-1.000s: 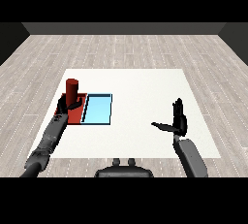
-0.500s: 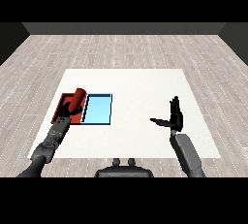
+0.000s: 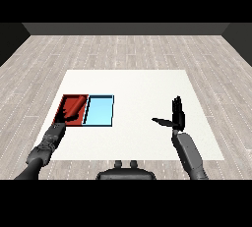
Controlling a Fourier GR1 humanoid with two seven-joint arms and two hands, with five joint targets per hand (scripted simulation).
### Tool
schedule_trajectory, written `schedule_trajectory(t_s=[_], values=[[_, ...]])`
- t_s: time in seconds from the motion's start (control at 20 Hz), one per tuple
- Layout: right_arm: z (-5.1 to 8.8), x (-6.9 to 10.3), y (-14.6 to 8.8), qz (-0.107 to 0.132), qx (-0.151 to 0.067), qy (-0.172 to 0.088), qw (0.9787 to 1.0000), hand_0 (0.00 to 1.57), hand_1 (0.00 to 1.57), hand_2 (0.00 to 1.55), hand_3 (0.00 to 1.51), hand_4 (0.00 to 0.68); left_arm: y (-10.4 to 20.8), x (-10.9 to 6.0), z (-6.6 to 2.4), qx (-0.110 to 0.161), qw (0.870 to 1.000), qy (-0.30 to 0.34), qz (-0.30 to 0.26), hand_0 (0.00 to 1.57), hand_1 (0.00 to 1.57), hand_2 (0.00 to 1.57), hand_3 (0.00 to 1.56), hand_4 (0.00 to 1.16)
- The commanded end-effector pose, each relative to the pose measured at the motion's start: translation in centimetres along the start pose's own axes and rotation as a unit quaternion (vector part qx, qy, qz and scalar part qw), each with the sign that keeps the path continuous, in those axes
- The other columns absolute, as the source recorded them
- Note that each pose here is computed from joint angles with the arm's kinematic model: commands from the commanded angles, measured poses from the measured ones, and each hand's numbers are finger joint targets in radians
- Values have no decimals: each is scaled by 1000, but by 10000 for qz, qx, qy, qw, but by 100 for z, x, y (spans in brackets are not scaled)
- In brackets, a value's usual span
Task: Pick the red can and put it in the red box
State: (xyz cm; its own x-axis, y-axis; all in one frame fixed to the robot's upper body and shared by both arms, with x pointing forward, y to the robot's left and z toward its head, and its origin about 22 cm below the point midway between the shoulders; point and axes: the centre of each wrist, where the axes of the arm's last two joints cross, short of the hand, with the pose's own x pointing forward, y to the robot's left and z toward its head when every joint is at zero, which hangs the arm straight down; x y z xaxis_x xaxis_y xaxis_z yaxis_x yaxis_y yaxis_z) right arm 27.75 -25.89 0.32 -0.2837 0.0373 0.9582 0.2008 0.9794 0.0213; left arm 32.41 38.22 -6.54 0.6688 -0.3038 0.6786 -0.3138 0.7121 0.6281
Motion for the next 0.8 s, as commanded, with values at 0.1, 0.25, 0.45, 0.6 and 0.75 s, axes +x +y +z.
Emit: schedule_trajectory(t_s=[0.1, 0.25, 0.45, 0.6, 0.75], values=[[-28, -49, 35, -131, 3, -67, 9999, 0, 0, 0, 0, 0, 98, 39, -37, -216, 9997, -47, -123, 0, 0, 0, 0, 0], [17, 84, -92, -177, -92, -136, 9997, 0, 0, 0, 0, 0, 93, 116, -43, -35, 9996, -83, -260, 0, 0, 0, 0, 0], [50, 9, -37, -237, 84, -154, 9996, 0, 0, 0, 0, 0, 69, 389, -43, 148, 9925, -1048, 615, 0, 0, 0, 0, 0], [60, -63, 51, -372, 144, -262, 9989, 0, 0, 0, 0, 0, 244, 562, -89, 66, 9767, -1745, 1247, 1160, 1160, 1131, 0, 0], [162, 31, 54, -395, 344, -285, 9982, 0, 0, 0, 0, 0, 222, 870, -45, -364, 9452, -2624, 1907, 670, 670, 381, 0, 0]])
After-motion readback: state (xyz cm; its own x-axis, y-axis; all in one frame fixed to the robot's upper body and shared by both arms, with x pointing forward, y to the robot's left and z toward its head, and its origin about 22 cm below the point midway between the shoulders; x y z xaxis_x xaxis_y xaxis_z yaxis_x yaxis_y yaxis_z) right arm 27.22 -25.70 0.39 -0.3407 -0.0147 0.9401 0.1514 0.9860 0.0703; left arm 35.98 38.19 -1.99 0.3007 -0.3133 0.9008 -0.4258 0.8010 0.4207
